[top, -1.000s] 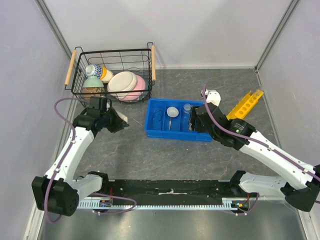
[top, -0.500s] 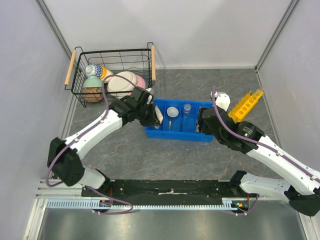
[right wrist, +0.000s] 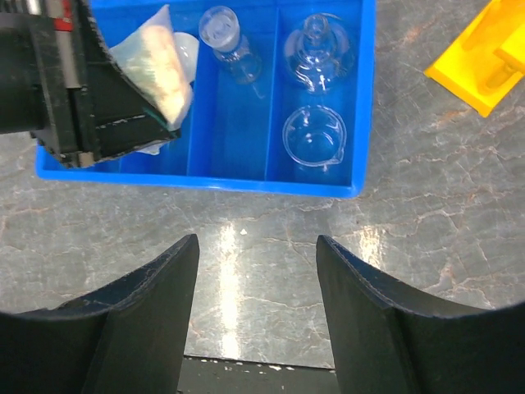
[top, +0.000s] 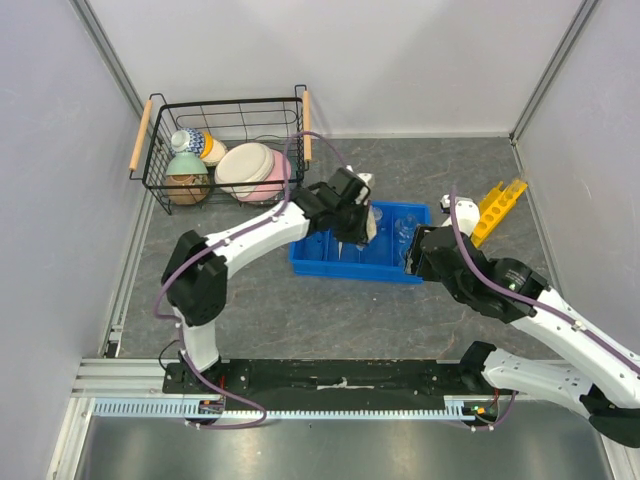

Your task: Organize the chemistry lab equipment

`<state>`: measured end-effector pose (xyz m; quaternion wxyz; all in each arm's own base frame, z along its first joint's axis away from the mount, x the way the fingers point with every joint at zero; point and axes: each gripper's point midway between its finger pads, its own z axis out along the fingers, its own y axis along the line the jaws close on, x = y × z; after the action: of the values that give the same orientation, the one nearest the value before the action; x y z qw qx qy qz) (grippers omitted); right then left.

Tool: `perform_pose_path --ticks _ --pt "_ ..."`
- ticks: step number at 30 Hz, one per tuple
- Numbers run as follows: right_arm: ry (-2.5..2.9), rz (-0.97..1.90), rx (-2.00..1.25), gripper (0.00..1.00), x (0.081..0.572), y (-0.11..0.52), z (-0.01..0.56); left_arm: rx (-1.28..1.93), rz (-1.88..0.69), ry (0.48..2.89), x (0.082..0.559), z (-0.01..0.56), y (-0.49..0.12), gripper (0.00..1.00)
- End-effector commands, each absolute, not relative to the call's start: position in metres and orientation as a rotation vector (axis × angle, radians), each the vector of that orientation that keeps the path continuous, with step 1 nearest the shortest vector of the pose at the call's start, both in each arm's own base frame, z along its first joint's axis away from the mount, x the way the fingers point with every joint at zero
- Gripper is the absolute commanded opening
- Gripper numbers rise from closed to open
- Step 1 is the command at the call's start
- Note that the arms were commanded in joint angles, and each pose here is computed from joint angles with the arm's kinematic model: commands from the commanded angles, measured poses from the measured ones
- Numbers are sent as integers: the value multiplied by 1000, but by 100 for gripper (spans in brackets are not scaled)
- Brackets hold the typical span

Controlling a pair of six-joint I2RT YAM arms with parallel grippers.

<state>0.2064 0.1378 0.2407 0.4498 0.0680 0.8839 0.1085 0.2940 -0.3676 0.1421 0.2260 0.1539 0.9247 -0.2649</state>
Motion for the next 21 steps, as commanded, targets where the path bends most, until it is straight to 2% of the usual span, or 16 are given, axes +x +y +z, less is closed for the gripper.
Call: perform_pose_path --ticks 1,5,11,15,18,21 --pt "2187 229 194 67 203 128 233 576 -679 2484 299 128 -400 2" --pt "2191 206 197 67 201 123 228 642 -723 2501 294 114 -415 10" --pt "2186 209 205 68 198 118 225 672 -699 2547 295 93 -418 14" --pt "2186 200 199 69 198 117 223 665 -678 2550 297 92 -416 31" --pt "2190 179 195 69 199 116 220 684 -691 2545 294 98 -417 40" --pt "2193 166 192 69 201 117 218 697 -687 2534 292 104 -415 44"
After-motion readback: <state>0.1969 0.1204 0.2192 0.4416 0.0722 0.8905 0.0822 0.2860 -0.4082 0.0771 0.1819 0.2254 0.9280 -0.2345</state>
